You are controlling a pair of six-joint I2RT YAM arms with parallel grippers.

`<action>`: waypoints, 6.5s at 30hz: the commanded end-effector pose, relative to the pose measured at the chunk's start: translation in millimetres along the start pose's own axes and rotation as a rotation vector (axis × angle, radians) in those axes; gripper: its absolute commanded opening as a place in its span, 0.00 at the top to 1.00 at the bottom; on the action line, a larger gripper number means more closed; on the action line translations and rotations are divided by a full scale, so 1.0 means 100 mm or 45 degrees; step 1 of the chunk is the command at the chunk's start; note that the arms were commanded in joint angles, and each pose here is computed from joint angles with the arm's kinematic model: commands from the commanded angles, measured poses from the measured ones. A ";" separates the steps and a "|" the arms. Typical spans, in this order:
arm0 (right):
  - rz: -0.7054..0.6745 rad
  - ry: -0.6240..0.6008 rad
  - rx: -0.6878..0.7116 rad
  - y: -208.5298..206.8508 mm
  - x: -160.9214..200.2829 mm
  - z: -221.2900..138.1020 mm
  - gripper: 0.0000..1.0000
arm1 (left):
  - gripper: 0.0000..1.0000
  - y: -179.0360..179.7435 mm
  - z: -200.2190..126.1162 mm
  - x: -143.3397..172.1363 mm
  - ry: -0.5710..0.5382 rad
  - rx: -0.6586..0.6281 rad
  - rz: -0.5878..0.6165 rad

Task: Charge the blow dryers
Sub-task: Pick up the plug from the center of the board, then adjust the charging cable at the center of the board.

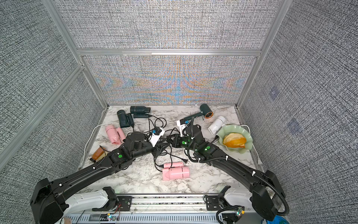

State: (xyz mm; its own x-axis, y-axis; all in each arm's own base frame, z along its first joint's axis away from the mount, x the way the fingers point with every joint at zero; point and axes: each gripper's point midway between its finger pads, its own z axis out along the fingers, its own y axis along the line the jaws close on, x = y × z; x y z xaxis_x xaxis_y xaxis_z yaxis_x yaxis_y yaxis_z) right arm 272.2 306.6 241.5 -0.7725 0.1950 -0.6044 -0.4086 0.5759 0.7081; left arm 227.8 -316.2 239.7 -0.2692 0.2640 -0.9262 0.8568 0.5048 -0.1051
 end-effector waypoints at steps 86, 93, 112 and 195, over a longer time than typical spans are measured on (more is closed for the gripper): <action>0.140 0.455 0.018 -0.04 0.25 -0.11 0.71 | 0.72 -0.08 0.20 0.31 0.121 0.107 0.036; 0.143 0.450 0.046 -0.12 0.26 -0.08 0.80 | 0.71 -0.10 0.20 0.30 0.112 0.121 0.030; -0.093 0.214 0.036 0.08 -0.92 -0.49 0.88 | 0.38 0.29 0.37 0.20 0.052 0.040 -0.507; -0.077 -0.455 1.071 -1.03 -1.02 -2.42 0.92 | 0.42 1.91 1.50 -0.97 -0.186 0.101 -0.423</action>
State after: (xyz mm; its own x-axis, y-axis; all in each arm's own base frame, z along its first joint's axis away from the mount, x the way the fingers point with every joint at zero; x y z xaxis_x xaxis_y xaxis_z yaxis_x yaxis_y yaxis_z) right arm 289.9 73.0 315.9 -0.5381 0.2910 -0.7911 0.0092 0.9405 0.3397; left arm 503.0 -364.2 244.4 -0.4907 -0.0406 -0.8704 0.7296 0.5269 -0.4359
